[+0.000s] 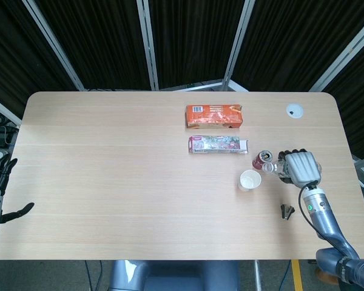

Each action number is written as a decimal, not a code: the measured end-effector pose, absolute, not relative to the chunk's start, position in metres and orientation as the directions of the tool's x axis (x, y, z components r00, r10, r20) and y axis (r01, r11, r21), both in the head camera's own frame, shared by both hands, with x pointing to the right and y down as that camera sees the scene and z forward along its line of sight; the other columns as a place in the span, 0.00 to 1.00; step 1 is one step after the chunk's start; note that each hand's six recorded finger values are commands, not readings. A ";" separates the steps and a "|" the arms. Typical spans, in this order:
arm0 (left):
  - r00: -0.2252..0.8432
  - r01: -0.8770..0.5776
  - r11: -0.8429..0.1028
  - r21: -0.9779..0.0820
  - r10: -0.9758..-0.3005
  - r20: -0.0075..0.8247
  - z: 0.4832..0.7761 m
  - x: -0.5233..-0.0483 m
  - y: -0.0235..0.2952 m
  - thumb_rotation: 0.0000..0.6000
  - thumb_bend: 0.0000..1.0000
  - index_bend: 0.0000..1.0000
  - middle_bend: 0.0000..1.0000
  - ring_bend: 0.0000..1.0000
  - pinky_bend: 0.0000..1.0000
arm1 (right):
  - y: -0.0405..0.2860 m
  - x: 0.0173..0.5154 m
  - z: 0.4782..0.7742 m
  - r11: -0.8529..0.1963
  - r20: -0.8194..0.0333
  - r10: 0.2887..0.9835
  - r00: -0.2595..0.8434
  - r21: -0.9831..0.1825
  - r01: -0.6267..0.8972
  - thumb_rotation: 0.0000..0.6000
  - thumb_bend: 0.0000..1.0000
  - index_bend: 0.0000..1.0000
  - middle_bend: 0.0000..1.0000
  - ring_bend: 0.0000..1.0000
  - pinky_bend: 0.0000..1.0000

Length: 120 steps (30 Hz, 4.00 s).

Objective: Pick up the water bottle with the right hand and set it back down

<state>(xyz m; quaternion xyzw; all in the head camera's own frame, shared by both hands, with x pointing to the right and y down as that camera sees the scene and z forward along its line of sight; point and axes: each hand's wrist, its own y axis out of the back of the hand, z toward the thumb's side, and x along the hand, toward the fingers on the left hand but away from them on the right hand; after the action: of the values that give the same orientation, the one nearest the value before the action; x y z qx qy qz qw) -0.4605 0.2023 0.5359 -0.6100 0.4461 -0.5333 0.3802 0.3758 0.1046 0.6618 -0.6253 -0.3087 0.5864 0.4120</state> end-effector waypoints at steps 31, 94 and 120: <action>0.022 -0.129 -0.327 -0.936 -0.945 0.327 0.542 -0.463 0.201 1.00 0.00 0.00 0.00 0.00 0.00 | 0.154 0.240 0.618 -0.775 -0.479 0.615 0.627 -0.515 0.366 1.00 0.71 0.50 0.57 0.49 0.45; -0.014 -0.094 -0.353 -0.931 -0.934 0.356 0.556 -0.467 0.199 1.00 0.00 0.00 0.00 0.00 0.00 | 0.191 0.197 0.713 -0.751 -0.377 0.659 0.651 -0.284 0.595 1.00 0.50 0.32 0.49 0.37 0.44; -0.005 -0.102 -0.352 -0.930 -0.935 0.354 0.554 -0.466 0.200 1.00 0.00 0.00 0.00 0.00 0.00 | 0.194 0.211 0.711 -0.742 -0.376 0.669 0.641 -0.298 0.600 1.00 0.10 0.15 0.25 0.10 0.16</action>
<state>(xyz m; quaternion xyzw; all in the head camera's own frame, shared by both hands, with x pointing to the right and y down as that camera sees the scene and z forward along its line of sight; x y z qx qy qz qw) -0.4660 0.2000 0.5538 -0.6000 0.4320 -0.5621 0.3707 0.2107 0.1936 0.7107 -0.9028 -0.3514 0.2368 0.0731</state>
